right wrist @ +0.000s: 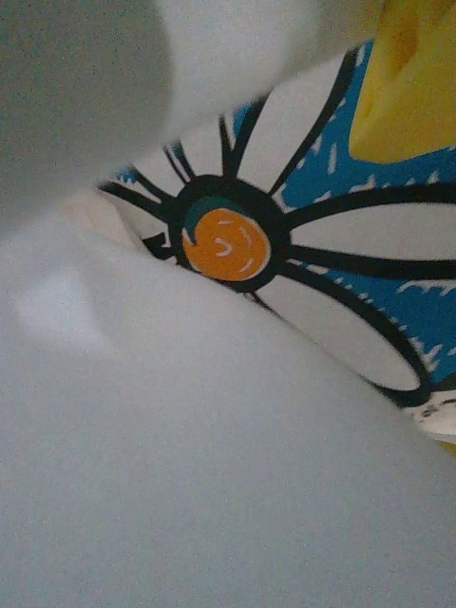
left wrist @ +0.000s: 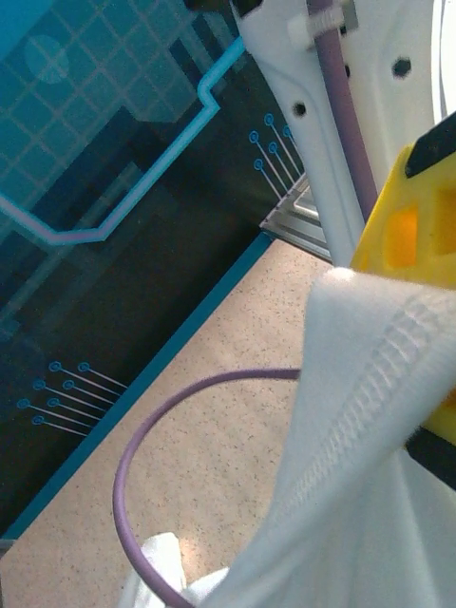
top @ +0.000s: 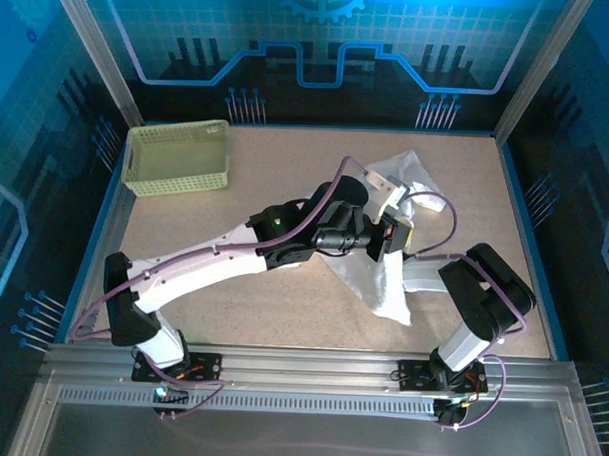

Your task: Fold the inside-out t-shirt

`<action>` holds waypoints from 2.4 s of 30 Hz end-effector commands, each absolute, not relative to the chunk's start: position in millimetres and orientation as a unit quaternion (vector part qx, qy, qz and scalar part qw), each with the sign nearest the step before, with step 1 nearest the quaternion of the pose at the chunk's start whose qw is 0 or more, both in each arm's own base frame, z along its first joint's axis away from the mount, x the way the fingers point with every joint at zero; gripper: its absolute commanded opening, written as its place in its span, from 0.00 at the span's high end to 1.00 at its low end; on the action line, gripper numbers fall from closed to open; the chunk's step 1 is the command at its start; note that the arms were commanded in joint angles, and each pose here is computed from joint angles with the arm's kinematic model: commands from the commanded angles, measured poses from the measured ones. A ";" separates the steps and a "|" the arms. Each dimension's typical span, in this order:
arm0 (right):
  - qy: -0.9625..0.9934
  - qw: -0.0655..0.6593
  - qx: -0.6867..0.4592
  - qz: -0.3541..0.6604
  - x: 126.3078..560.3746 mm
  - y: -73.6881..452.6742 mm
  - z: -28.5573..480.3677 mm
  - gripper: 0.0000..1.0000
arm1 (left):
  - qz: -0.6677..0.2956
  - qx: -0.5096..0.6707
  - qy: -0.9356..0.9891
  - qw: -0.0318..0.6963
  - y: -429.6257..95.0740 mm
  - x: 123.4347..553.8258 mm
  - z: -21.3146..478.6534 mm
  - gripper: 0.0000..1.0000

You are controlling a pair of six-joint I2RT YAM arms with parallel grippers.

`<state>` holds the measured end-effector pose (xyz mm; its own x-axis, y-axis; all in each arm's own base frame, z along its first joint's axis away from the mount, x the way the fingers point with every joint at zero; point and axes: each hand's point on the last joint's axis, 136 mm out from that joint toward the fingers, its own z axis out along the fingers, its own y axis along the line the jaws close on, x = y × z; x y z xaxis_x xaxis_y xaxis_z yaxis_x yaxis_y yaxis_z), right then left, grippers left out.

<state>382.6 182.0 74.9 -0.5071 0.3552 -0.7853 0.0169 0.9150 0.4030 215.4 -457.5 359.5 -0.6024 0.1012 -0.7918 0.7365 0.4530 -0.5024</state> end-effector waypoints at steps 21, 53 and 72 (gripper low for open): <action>0.946 0.234 0.224 0.002 410.1 181.8 -7.4 0.15 | -0.463 0.228 0.744 0.425 -432.7 224.9 408.2 0.96; 0.956 0.165 0.237 -0.048 449.1 220.7 -27.6 0.52 | -0.473 0.162 0.730 0.465 -370.4 246.3 435.0 0.96; 0.934 0.284 0.212 0.041 394.7 183.7 42.1 1.00 | -0.230 -0.094 0.882 0.401 -190.3 380.7 272.8 0.95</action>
